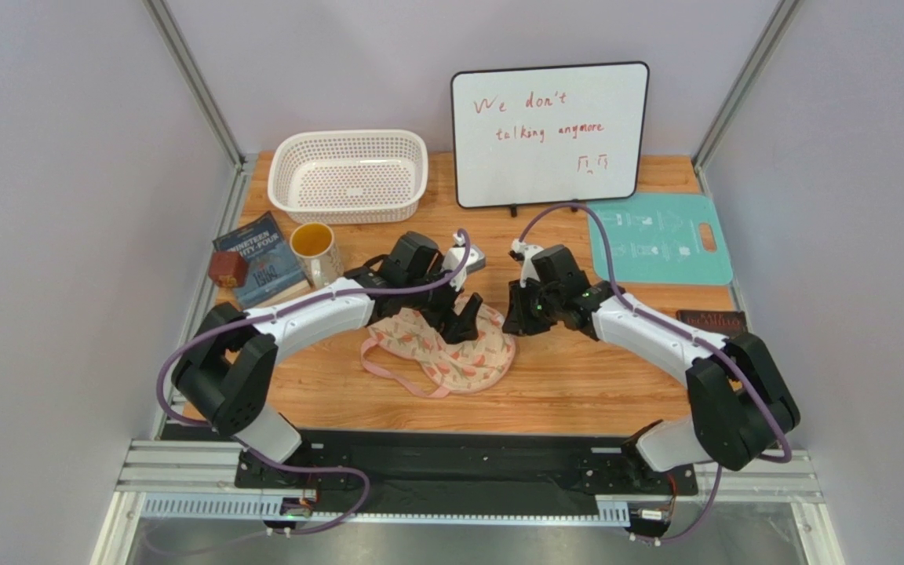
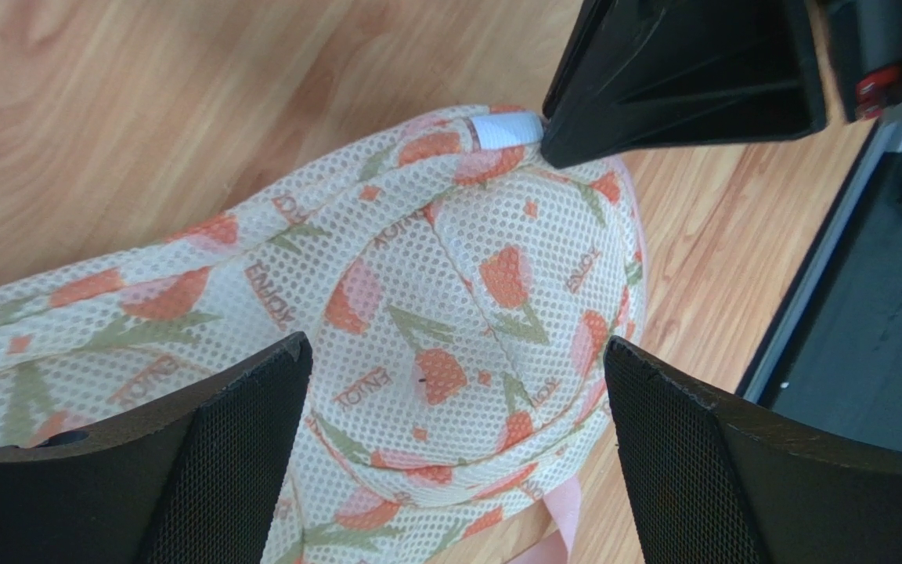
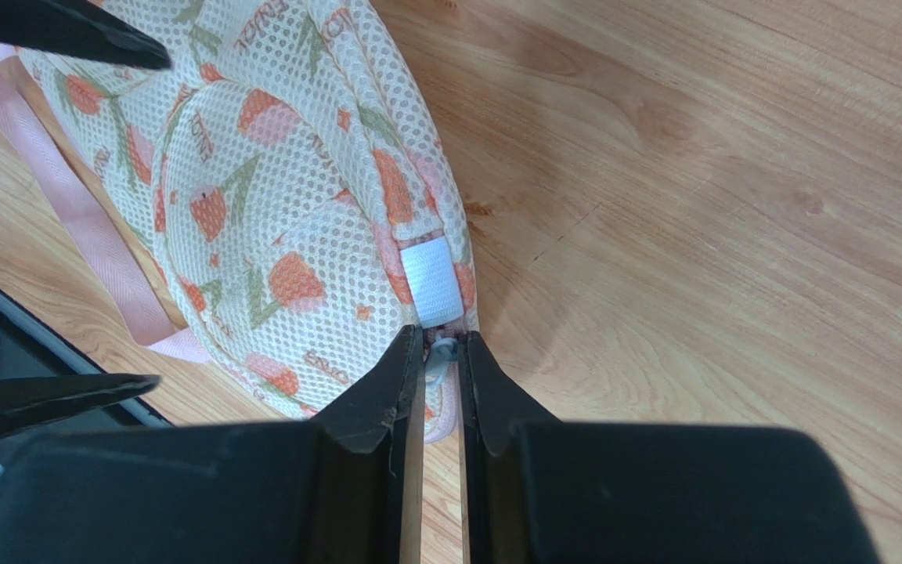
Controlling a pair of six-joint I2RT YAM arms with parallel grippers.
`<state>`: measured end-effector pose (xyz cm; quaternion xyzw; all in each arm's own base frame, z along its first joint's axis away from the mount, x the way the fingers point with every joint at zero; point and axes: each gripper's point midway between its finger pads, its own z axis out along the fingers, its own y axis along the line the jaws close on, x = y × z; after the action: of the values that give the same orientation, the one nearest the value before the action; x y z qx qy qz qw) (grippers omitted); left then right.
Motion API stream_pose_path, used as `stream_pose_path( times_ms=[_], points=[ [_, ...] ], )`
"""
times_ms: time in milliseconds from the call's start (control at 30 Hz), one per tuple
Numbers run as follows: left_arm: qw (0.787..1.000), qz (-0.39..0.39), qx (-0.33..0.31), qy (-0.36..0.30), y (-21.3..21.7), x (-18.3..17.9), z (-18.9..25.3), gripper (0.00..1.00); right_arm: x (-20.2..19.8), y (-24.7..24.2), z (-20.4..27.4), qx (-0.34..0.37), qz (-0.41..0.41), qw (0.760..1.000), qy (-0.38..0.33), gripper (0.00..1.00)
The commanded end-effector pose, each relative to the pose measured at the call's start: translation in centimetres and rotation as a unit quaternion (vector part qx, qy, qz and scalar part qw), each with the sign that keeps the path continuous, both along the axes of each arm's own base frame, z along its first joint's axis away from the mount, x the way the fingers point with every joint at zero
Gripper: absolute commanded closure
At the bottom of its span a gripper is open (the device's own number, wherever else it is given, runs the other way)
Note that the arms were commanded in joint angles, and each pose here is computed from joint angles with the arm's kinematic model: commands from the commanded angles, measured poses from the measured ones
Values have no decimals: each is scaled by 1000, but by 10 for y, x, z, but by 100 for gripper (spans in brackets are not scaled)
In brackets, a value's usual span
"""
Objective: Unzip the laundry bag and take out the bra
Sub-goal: Unzip the laundry bag at the center of the board.
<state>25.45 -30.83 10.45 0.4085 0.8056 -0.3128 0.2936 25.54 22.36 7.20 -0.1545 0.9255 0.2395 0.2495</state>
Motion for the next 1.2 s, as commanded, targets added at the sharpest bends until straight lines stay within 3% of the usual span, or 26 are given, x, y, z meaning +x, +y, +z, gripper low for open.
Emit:
stream_pose_path(
  times_ms=[0,300,533,633,667,733,833,867,900,1167],
  points=[
    [1000,-18,24,1,-2,-11,-29,0,7,9,9,18,30,999,-5,100],
    [987,86,124,-46,13,2,-62,0,7,12,11,33,25,999,-6,100],
    [976,113,180,-58,13,0,-87,1,6,13,16,43,22,999,-11,100],
    [971,124,200,-52,19,2,-94,24,5,14,15,47,23,999,-9,100],
    [969,130,203,-52,19,4,-94,39,4,15,15,48,23,999,-9,100],
    [966,134,217,-45,22,2,-101,50,5,14,14,49,21,999,-9,100],
    [963,141,225,-39,25,2,-106,77,3,14,12,49,20,999,-7,100],
    [963,143,227,-37,26,1,-108,93,2,13,11,49,20,999,-6,100],
    [962,146,228,-34,27,1,-109,100,2,12,11,47,16,999,-6,100],
    [959,167,227,-14,28,-2,-118,100,-5,-9,0,19,-29,999,2,100]
  ],
)
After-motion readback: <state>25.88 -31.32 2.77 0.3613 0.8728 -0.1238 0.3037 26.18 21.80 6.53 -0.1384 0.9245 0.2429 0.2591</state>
